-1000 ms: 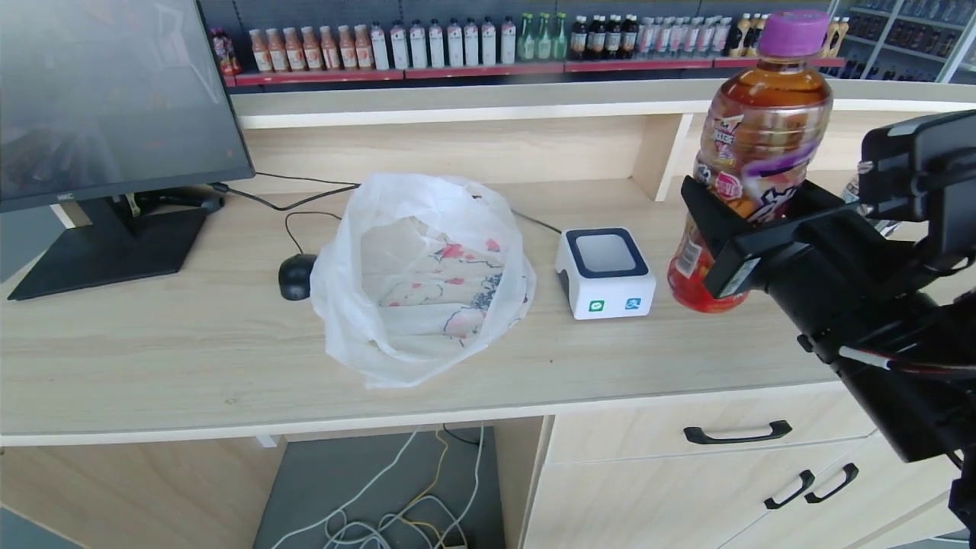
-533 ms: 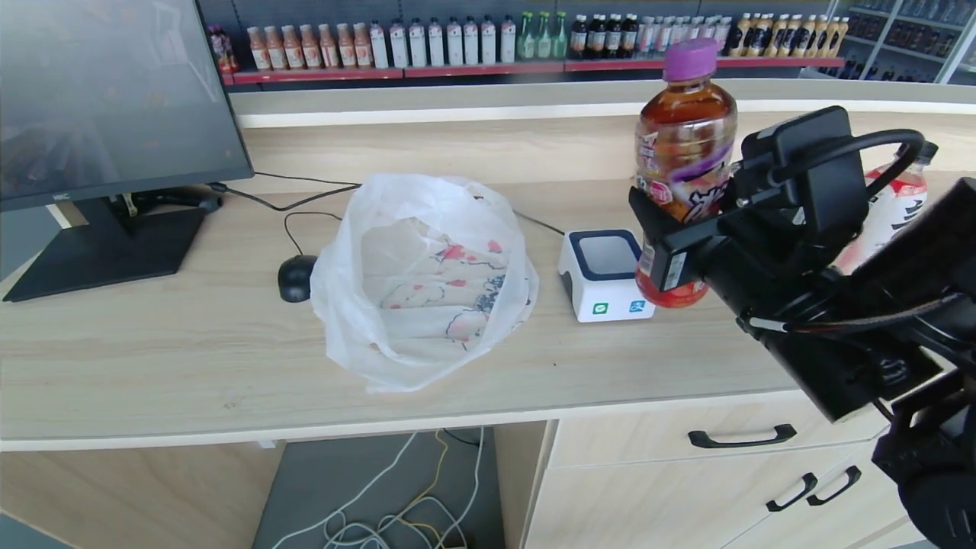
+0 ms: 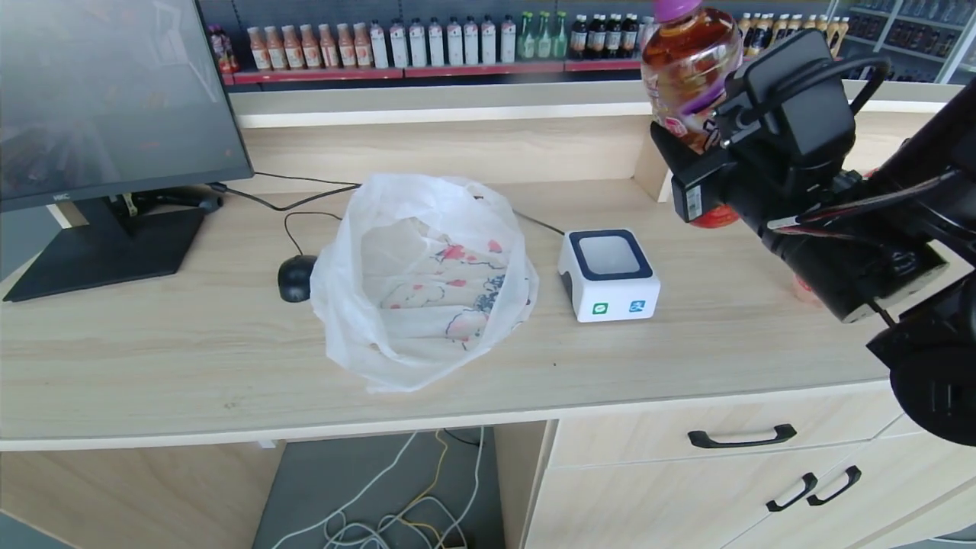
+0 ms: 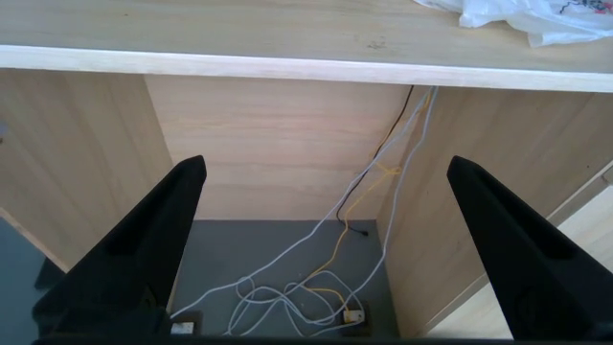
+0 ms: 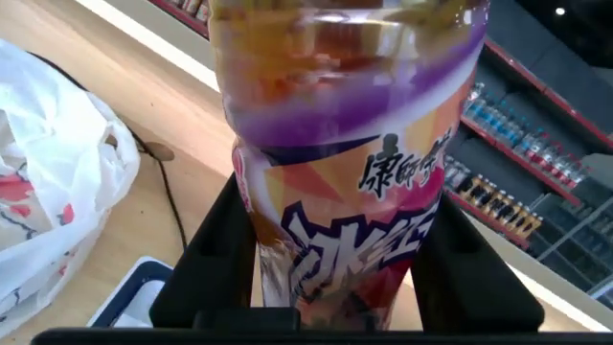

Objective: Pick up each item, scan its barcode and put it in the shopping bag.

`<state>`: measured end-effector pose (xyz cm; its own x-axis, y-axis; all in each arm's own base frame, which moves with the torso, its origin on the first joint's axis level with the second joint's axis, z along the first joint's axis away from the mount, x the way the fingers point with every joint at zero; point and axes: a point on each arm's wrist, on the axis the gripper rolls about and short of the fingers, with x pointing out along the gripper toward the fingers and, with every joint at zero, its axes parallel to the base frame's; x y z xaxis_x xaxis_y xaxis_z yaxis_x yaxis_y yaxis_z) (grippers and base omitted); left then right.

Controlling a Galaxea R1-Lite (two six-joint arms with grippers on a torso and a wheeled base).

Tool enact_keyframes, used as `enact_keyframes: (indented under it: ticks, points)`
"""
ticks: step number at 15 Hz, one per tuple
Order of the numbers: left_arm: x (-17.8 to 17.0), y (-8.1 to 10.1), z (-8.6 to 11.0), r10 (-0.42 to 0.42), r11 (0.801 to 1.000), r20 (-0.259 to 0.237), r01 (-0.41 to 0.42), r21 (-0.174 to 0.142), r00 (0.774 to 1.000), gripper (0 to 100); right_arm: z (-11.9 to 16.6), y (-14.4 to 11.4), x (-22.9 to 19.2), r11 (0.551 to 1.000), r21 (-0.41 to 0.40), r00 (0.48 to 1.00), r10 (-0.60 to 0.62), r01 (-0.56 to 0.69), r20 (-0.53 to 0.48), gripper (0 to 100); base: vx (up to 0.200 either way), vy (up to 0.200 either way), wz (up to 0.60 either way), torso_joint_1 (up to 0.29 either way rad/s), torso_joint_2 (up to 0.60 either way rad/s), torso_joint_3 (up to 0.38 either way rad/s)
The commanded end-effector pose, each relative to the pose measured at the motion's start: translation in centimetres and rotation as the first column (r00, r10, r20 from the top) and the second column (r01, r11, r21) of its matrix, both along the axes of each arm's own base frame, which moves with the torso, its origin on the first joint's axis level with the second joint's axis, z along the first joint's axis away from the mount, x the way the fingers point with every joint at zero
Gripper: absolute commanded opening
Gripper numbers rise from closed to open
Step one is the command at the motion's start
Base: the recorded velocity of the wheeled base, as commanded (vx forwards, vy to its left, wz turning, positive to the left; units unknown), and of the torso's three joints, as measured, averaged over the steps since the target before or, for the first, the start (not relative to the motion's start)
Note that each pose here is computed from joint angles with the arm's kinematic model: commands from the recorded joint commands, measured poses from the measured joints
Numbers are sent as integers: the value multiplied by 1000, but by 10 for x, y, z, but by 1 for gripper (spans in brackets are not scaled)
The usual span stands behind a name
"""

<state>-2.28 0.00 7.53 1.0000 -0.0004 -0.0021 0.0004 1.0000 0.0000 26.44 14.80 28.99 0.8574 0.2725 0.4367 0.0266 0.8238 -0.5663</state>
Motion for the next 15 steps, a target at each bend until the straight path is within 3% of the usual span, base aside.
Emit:
enact_keyframes:
  ticks: [1,6,9,13,15]
  points:
    - [0,0,0,0,1000,-1,0,0,1000,100,19,-6,7,994,-105,993,3,10,120,0,0,0,0,0,0,0]
    - [0,0,0,0,1000,-1,0,0,1000,100,-4,1,12,936,-345,981,132,-75,145,0,0,0,0,0,0,0]
    - [0,0,0,0,1000,1,0,0,1000,100,-18,-3,24,847,-512,948,267,-144,175,0,0,0,0,0,0,0]
    - [0,0,0,0,1000,1,0,0,1000,100,-43,-6,32,754,-614,908,396,-235,139,0,0,0,0,0,0,0]
    - [0,0,0,0,1000,1,0,0,1000,100,-46,-8,34,754,-615,910,390,-229,140,0,0,0,0,0,0,0]
